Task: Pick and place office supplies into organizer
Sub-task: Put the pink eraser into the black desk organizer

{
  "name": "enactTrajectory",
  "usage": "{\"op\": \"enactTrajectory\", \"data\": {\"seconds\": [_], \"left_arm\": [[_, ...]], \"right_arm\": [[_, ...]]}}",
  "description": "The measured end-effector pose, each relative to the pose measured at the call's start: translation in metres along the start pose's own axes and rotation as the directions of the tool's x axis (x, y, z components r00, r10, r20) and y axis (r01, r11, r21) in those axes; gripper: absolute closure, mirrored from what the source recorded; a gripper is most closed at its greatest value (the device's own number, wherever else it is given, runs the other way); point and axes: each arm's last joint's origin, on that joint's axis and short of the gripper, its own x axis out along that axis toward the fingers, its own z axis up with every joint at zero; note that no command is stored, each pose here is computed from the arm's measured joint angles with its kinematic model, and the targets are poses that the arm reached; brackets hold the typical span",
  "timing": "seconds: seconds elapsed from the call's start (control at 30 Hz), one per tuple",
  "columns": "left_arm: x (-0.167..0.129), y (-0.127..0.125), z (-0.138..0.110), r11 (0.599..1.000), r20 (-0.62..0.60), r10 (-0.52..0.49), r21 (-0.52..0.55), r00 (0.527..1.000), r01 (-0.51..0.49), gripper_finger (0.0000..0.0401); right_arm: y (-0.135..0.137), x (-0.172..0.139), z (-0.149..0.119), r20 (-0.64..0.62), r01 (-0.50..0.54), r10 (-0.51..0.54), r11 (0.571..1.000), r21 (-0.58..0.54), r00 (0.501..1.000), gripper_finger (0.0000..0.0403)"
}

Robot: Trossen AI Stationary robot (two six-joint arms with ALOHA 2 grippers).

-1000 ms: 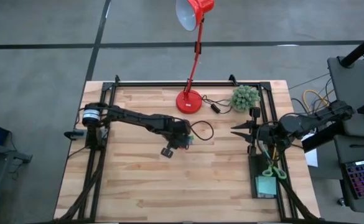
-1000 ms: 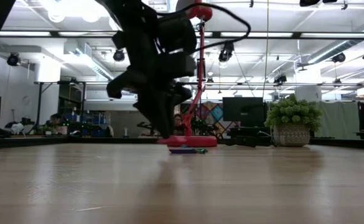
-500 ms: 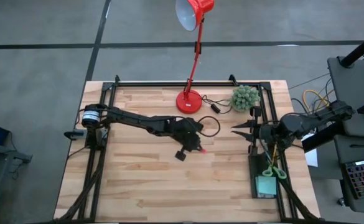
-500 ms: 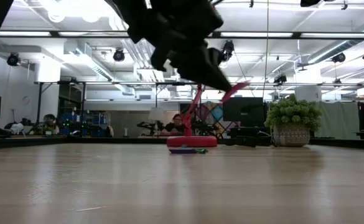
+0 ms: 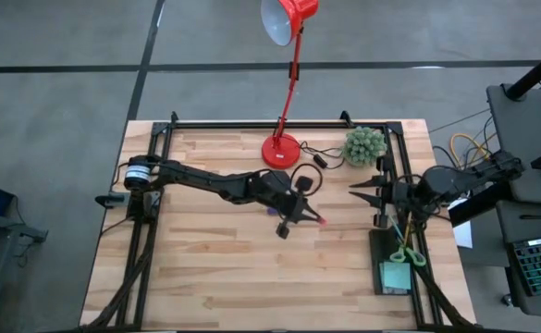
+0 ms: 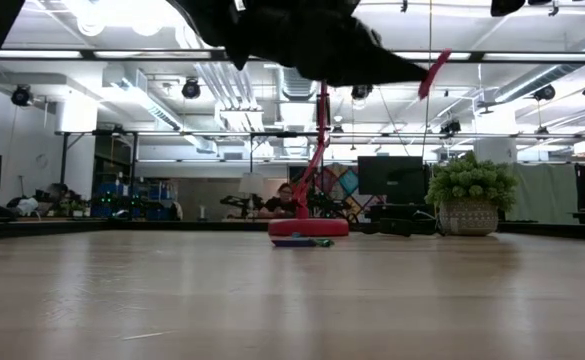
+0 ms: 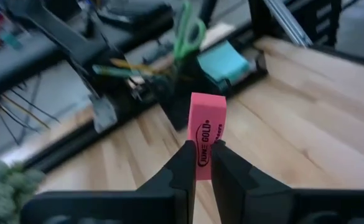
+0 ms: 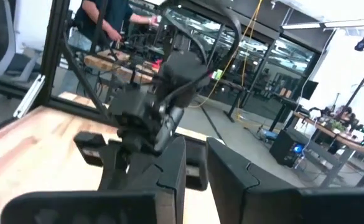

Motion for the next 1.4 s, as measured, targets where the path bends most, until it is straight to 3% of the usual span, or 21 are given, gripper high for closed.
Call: {"op": "enactTrajectory", "data": {"seconds": [0.23, 0.7, 0.83, 1.0, 1.23, 1.4], "left_arm": [[-0.001, 0.007, 0.012, 0.996, 0.116, 0.064, 0.055, 0.991, -0.071, 0.038], [-0.007, 0.006, 0.014, 0.996, 0.092, 0.064, 0.051, 0.994, -0.069, 0.0379], [-0.008, 0.003, 0.008, 0.999, 0.014, 0.04, 0.031, 0.999, -0.04, 0.0379], [-0.012, -0.002, -0.001, 1.0, -0.122, 0.003, -0.002, 0.993, -0.003, 0.0379], [-0.045, -0.003, -0.006, 0.99, -0.447, 0.056, -0.089, 0.893, -0.107, 0.0379], [-0.07, -0.006, -0.007, 0.981, -0.503, 0.035, -0.147, 0.864, -0.126, 0.0379]], "right_arm": [[0.003, 0.003, -0.004, -0.041, -0.019, 0.016, 0.998, -0.057, 0.999, 0.0349], [0.006, 0.005, -0.009, -0.09, -0.041, 0.034, 0.996, -0.081, 0.995, 0.0348], [0.008, 0.004, -0.015, -0.149, -0.067, 0.054, 0.994, -0.084, 0.987, 0.0336], [0.012, 0.008, -0.02, -0.194, -0.081, 0.068, 0.995, -0.057, 0.979, 0.0279], [0.025, 0.026, -0.032, -0.309, -0.114, 0.099, 0.993, -0.033, 0.946, 0.0194], [0.033, 0.044, -0.037, -0.462, -0.148, 0.132, 0.989, 0.001, 0.877, 0.0182]]}}
